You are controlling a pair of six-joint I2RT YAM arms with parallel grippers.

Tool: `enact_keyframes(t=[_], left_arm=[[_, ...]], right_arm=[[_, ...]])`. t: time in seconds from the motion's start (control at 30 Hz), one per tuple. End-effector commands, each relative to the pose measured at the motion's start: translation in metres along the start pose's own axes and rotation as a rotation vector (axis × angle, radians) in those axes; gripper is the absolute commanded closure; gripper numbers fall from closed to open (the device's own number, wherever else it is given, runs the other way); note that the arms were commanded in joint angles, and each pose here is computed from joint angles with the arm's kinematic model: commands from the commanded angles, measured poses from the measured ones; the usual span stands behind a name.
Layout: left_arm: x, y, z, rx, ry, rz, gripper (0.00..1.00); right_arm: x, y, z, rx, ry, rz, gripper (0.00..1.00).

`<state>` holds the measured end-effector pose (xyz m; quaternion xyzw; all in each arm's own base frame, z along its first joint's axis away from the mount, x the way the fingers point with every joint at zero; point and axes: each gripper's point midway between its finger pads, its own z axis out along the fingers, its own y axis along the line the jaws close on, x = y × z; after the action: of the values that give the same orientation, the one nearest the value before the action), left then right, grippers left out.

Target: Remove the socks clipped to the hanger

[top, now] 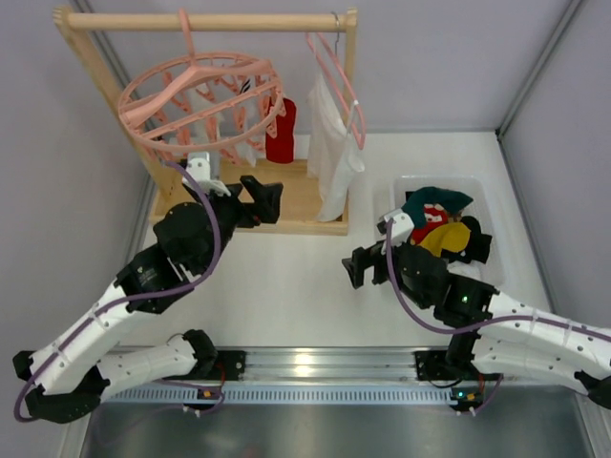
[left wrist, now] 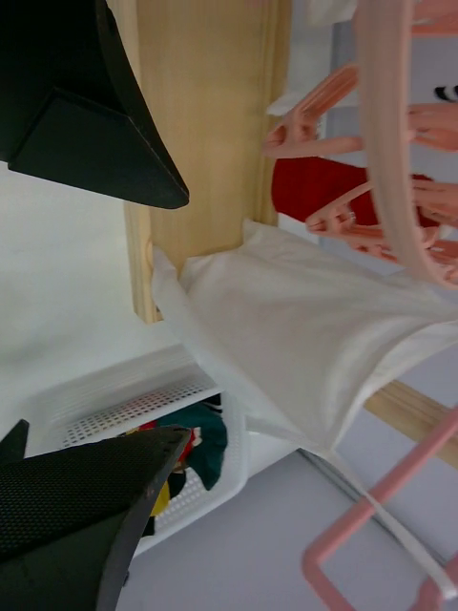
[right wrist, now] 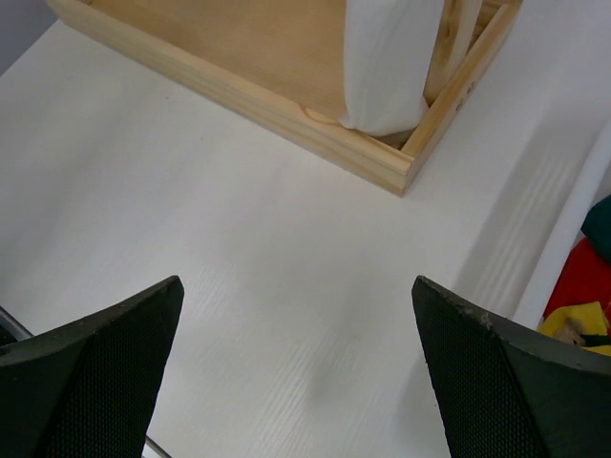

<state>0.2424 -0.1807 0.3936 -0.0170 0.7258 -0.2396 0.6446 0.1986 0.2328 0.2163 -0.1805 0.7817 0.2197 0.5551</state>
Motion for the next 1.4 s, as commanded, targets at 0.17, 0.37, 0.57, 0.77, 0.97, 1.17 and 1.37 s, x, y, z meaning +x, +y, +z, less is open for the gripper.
enact_keyframes(t=[0.17,0.37,0.57,0.77,0.97,1.17,1.37], left_arm=[[-0.049,0.02,0.009,-0.229,-0.059,0.137,0.02],[-0.07,0.04,0.028,-0.366,-0.076,0.172,0.02],[-0.077,0.062,0.049,-0.451,-0.057,0.172,0.01],[-0.084,0.088,0.056,-0.519,-0.067,0.159,0.02],[-0.097,0.104,0.043,-0.568,-0.105,0.145,0.02],[-0.109,0.117,0.031,-0.608,-0.133,0.148,0.02],[-0.115,0.128,0.023,-0.635,-0.143,0.148,0.01]], right_arm=[[-0.02,0.018,0.009,-0.06,-0.063,0.051,0.01],[-0.015,0.02,0.011,-0.072,-0.058,0.057,0.01],[-0.013,0.02,0.011,-0.072,-0.053,0.059,0.01],[-0.012,0.019,0.009,-0.073,-0.056,0.058,0.01],[-0.01,0.019,0.011,-0.074,-0.054,0.06,0.01],[-0.021,0.032,0.014,-0.118,-0.063,0.062,0.01],[-0.044,0.054,0.017,-0.206,-0.083,0.042,0.01]])
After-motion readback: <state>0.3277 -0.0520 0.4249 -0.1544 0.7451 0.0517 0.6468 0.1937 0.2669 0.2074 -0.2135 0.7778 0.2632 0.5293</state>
